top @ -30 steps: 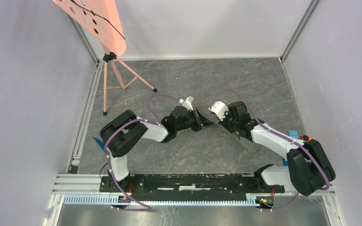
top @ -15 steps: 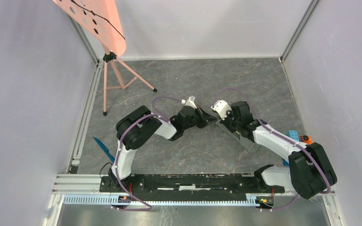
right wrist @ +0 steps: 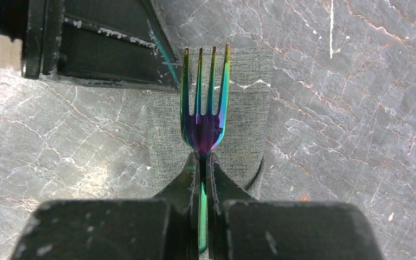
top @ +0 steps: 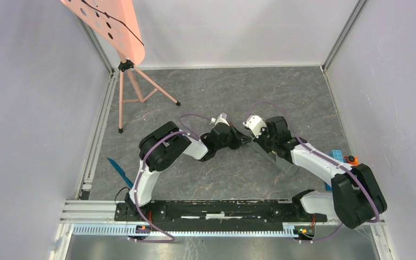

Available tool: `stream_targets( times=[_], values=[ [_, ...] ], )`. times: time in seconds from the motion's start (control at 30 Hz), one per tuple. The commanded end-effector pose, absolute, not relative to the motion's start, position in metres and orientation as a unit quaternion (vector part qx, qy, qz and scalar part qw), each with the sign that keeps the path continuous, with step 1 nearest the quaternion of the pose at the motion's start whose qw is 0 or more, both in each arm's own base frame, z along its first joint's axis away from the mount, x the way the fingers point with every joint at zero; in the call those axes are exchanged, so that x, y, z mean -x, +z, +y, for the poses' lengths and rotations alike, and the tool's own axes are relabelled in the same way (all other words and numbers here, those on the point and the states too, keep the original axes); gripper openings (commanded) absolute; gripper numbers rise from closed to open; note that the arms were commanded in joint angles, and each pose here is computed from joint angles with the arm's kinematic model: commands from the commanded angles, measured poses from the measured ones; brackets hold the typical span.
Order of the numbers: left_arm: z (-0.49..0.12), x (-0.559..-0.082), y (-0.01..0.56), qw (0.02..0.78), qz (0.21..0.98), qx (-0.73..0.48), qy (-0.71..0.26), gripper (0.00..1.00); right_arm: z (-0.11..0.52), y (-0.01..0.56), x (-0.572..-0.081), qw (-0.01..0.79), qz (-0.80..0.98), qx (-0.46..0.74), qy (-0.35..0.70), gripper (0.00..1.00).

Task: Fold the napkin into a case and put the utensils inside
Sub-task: Insert the fork into the folded napkin.

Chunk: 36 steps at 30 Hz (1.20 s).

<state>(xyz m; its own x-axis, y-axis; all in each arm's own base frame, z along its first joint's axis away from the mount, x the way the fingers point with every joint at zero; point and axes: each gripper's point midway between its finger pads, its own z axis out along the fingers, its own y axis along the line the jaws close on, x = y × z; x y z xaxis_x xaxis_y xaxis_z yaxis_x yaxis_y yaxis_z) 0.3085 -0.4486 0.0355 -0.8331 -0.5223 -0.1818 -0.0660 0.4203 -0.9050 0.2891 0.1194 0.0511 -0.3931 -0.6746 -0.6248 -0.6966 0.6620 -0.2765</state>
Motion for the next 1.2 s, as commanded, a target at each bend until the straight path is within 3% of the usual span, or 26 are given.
stream_targets(
  times=[0.0,0.93,1.17],
  values=[
    [-0.440,-0.317,0.018,0.234,0.827,0.214,-0.465,0.02,0.109,0.048,-0.290,0.356,0.835,0.421,-0.011,0.00],
    [-0.439,-0.317,0.005,0.225,0.854,0.202,-0.424,0.02,0.078,0.030,-0.295,0.309,0.833,0.447,-0.102,0.00],
    [-0.439,-0.316,0.005,0.226,0.855,0.200,-0.423,0.02,0.073,0.022,-0.294,0.300,0.835,0.448,-0.112,0.08]
  ],
)
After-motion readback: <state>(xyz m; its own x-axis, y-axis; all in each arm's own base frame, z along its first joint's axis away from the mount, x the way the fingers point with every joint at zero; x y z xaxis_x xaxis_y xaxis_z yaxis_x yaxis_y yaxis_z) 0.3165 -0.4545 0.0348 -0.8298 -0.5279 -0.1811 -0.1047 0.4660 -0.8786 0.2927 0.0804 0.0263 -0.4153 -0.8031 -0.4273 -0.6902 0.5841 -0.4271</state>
